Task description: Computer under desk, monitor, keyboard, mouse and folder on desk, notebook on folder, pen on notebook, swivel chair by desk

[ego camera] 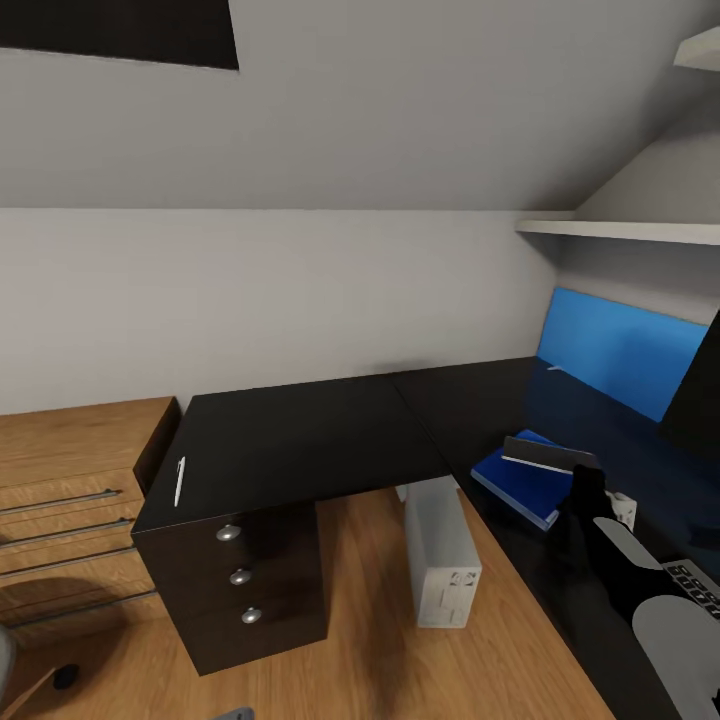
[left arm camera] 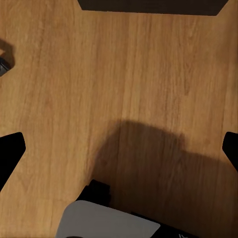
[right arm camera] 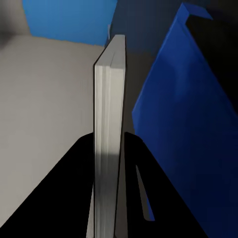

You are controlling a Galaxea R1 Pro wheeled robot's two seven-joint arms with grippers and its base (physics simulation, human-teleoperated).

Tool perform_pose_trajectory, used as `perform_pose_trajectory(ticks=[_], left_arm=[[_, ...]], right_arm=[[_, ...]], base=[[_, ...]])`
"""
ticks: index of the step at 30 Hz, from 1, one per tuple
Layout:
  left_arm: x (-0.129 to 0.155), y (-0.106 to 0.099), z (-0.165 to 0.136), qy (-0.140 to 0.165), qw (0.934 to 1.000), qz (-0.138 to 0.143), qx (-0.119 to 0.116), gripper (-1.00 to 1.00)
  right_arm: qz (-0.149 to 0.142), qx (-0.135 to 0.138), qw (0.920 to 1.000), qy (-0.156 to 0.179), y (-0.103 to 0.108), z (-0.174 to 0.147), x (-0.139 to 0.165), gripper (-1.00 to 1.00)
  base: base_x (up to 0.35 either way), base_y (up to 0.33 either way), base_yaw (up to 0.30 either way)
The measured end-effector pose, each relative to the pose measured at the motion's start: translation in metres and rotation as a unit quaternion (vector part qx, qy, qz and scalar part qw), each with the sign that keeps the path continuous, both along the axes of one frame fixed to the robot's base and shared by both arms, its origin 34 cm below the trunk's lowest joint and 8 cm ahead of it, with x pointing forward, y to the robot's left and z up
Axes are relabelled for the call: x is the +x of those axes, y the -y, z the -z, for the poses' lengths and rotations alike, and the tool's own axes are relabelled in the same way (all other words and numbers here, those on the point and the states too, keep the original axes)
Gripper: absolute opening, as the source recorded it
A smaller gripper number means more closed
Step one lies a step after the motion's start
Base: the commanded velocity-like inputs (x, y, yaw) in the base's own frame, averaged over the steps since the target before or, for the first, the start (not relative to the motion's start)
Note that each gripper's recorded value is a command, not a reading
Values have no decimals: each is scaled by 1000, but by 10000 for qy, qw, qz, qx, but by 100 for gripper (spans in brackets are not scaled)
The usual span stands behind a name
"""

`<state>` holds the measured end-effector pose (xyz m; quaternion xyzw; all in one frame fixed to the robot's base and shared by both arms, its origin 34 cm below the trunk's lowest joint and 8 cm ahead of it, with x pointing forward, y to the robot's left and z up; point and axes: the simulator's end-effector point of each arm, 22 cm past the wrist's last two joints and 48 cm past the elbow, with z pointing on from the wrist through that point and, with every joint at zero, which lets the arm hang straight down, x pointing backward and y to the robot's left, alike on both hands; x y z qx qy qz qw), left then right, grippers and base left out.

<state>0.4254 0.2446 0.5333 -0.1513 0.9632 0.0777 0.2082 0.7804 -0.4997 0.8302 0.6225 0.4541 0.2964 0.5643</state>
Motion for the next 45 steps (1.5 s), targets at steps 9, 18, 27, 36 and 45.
perform_pose_trajectory(ticks=[9, 18, 27, 36, 45], left_arm=[[0, 0, 0, 1, 10000, 0, -2, 100], [0, 1, 0, 0, 10000, 2, -2, 100], [0, 0, 0, 1, 10000, 2, -1, 100], [0, 1, 0, 1, 10000, 1, -4, 100], [0, 1, 0, 1, 10000, 2, -5, 100]], right_arm=[[0, -5, 10000, 0, 0, 0, 0, -100], [2, 19, 10000, -63, 0, 3, -1, -100], [-11, 34, 10000, -90, -1, 4, -1, -100], [-22, 31, 9999, -95, -1, 4, 0, -100], [-25, 29, 9999, -97, -2, 4, 0, -100]], base=[[145, 0, 0], [28, 0, 0], [1, 0, 0], [0, 0, 0], [0, 0, 0]])
